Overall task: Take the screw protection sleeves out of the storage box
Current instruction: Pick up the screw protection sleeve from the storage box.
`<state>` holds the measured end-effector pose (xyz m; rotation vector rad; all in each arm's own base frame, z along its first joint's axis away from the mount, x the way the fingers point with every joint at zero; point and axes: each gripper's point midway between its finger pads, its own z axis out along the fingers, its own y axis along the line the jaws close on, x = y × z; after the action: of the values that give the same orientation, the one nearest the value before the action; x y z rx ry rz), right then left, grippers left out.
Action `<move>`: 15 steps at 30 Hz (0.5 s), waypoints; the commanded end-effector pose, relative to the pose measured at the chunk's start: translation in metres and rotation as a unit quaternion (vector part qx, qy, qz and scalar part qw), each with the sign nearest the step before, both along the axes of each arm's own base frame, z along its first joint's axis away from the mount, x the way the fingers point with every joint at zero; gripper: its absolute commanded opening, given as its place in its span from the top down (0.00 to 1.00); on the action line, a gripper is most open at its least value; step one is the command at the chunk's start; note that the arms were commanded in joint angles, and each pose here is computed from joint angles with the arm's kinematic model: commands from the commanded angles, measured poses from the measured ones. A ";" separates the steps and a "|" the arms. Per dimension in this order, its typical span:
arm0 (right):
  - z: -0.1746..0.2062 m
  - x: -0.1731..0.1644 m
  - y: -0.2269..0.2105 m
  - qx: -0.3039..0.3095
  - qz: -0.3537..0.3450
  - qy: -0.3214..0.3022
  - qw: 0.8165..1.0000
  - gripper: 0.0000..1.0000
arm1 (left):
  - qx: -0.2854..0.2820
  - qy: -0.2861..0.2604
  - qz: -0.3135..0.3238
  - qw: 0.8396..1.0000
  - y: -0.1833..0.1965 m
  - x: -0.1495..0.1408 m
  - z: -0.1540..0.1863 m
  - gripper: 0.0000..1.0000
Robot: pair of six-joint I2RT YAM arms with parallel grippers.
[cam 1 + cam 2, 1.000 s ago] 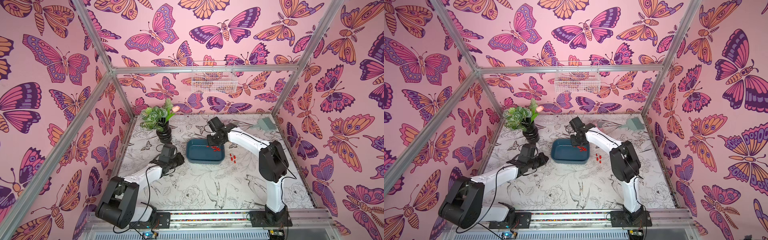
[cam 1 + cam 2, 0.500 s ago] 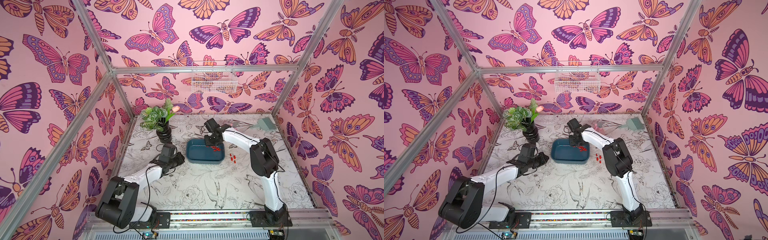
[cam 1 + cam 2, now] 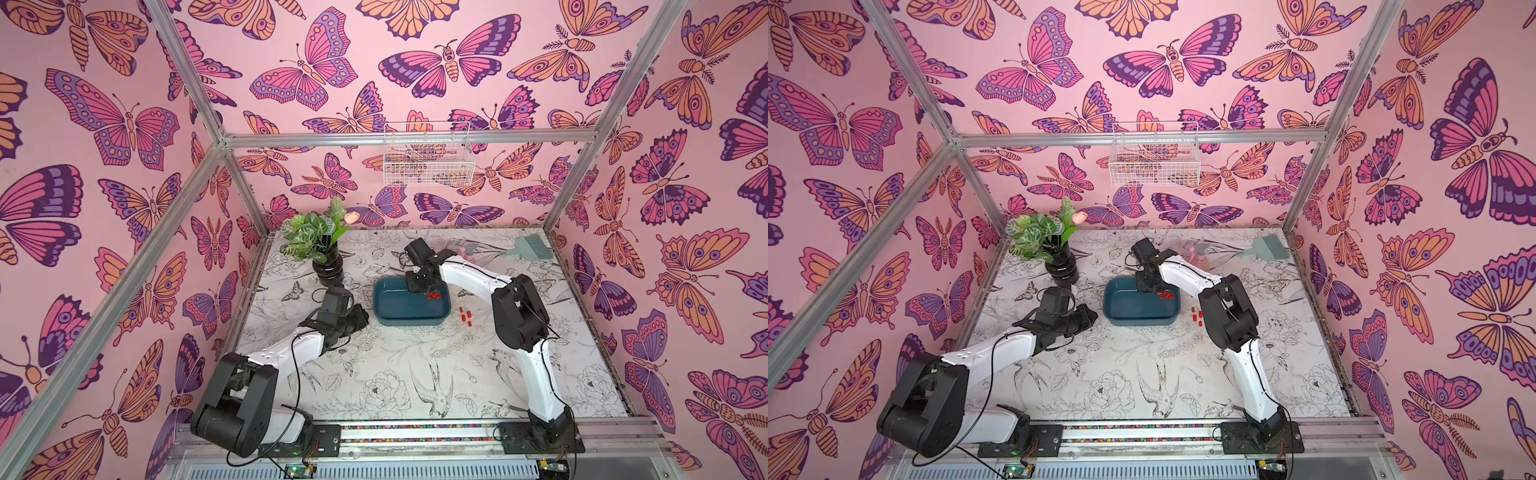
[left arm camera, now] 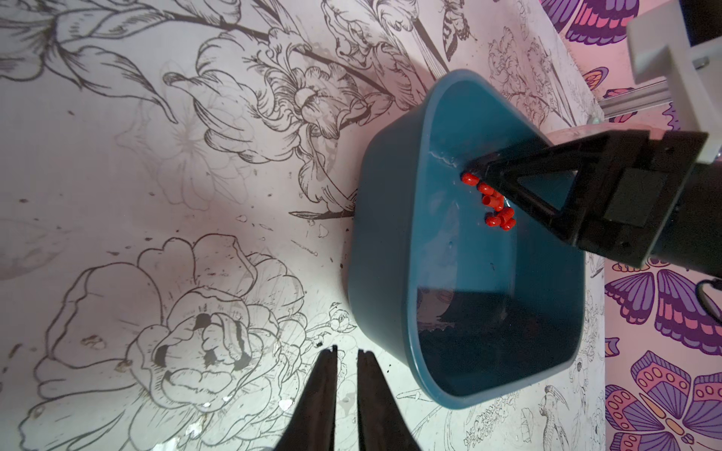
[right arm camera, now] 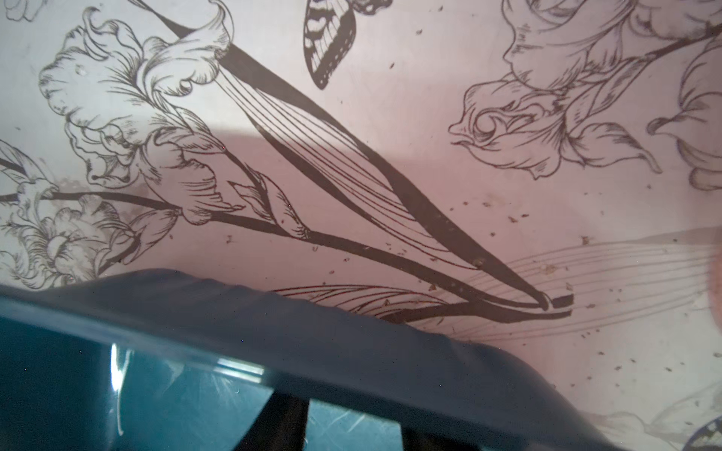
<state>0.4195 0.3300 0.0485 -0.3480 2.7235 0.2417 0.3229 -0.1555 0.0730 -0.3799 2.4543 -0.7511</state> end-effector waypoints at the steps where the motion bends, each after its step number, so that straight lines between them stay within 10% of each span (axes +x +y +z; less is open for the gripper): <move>1: -0.003 0.003 0.005 -0.008 -0.006 -0.021 1.000 0.59 | 0.000 -0.003 -0.002 1.000 0.000 0.003 0.001 0.83; 15: -0.007 0.008 0.009 -0.004 -0.024 -0.050 0.998 0.62 | -0.001 -0.004 -0.003 1.000 0.000 0.004 0.001 0.83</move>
<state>0.4242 0.3364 0.0394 -0.3106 2.6527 0.2049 0.3229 -0.1556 0.0731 -0.3796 2.4541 -0.7517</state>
